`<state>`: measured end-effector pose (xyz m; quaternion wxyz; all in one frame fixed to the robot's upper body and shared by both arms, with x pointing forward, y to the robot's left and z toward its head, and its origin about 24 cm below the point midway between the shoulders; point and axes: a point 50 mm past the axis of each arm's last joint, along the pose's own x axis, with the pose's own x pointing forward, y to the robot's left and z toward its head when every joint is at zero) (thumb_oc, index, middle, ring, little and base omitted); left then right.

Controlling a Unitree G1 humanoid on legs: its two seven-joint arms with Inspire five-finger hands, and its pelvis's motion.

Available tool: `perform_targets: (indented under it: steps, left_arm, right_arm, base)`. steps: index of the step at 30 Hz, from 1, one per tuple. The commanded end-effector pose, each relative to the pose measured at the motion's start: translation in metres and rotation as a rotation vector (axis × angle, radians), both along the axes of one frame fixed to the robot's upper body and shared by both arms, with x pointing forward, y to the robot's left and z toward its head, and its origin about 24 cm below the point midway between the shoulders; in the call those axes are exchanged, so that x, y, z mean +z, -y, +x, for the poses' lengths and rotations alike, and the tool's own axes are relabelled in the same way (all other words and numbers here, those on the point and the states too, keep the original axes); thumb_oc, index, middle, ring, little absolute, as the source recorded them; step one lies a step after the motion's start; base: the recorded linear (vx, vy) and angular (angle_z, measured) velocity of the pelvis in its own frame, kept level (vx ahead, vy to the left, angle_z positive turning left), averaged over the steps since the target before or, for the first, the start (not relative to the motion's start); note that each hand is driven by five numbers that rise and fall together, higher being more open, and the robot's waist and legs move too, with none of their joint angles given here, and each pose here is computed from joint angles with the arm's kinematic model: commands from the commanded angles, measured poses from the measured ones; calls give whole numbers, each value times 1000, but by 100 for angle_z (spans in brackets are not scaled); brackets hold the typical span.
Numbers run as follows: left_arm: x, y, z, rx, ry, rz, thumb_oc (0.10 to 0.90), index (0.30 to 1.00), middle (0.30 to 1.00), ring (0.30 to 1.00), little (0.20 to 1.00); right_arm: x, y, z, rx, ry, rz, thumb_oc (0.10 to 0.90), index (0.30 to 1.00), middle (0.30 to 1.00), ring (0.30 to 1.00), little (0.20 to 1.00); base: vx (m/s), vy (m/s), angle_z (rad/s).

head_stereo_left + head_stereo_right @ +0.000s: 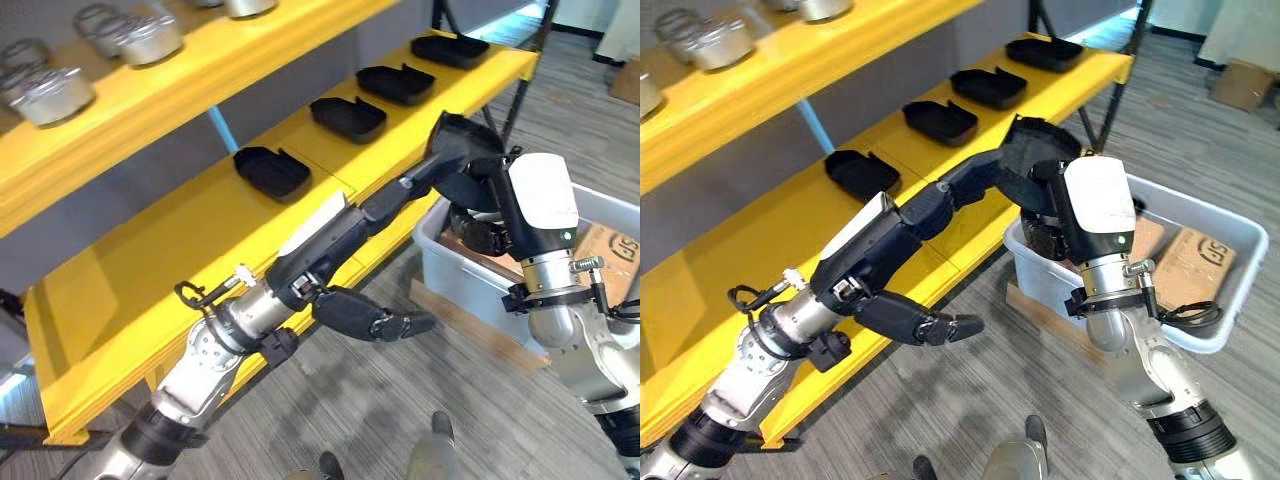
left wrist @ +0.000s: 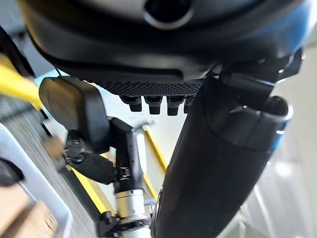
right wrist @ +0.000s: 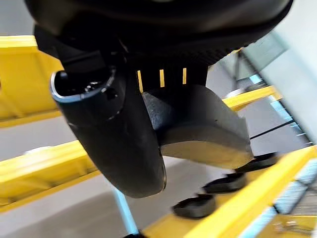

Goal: Move parts from the plastic box to the shelf.

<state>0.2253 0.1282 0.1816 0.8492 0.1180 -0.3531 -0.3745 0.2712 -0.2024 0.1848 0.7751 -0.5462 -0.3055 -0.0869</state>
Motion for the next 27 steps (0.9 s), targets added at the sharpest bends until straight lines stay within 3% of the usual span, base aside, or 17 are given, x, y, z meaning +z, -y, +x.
perform_targets:
  steps: [1, 11, 21, 27]
  left_arm:
    - [30, -14, -12, 44, 157, -103, 900, 1000, 1000, 1000, 1000]
    - [20, -38, -17, 184, 117, -103, 900, 1000, 1000, 1000, 1000]
    - [13, -23, -15, 37, 51, -25, 900, 1000, 1000, 1000, 1000]
    - [5, -22, -17, 17, -6, -67, 900, 1000, 1000, 1000, 1000]
  right_arm:
    - [70, -18, -10, 91, 368, -48, 400, 300, 300, 300, 300]
    - [74, -29, -16, 122, 433, -71, 400, 300, 300, 300, 300]
    - [72, -24, -22, 72, 507, -37, 400, 300, 300, 300, 300]
    - [60, -34, -44, 224, 476, -122, 400, 300, 300, 300, 300]
  base:
    - [-9, 203, 38]
    - [-47, 196, 16]
    - [-8, 147, 36]
    - [74, 97, 68]
